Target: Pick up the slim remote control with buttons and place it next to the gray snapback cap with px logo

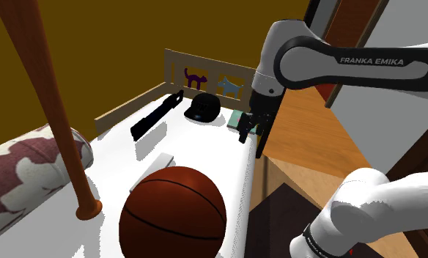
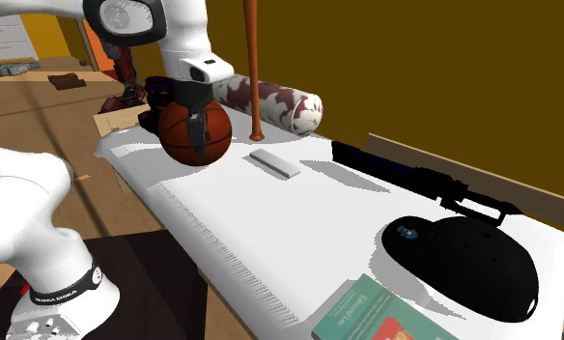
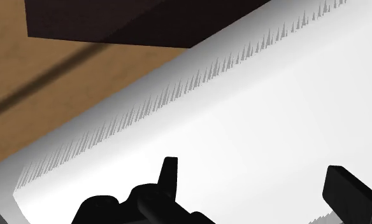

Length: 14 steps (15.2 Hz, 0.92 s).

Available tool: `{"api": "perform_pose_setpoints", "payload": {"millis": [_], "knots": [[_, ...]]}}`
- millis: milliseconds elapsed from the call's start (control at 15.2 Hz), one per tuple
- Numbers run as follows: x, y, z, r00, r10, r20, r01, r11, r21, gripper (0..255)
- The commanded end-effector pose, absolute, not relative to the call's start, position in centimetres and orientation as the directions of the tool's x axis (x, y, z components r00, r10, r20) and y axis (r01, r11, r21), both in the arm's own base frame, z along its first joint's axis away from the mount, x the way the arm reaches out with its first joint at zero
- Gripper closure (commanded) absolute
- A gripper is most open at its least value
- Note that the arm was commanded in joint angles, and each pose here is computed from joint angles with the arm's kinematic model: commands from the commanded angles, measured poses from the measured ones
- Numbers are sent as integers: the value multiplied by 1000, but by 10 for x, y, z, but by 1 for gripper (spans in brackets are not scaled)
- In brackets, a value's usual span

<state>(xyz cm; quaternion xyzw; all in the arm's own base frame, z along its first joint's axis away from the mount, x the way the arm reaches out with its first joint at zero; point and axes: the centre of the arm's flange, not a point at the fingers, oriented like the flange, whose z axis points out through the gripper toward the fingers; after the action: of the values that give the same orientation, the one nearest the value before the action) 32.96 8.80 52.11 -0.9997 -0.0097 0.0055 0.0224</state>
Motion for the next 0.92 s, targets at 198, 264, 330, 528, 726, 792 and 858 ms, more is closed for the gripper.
{"api": "perform_pose_setpoints", "payload": {"millis": [198, 264, 330, 528, 726, 792, 858], "knots": [[350, 147, 494, 991, -136, -11, -136, -990, -33, 0], [355, 158, 489, 986, -166, -11, -166, -986, -31, 0], [360, 169, 484, 981, -195, -11, -195, -980, -28, 0], [378, 202, 468, 959, -282, -9, -283, -959, -21, 0], [399, 232, 451, 930, -368, -8, -368, -930, -13, 0], [406, 242, 445, 919, -395, -7, -395, -918, -11, 0], [414, 251, 440, 906, -423, -6, -423, -906, -9, 0]]}}
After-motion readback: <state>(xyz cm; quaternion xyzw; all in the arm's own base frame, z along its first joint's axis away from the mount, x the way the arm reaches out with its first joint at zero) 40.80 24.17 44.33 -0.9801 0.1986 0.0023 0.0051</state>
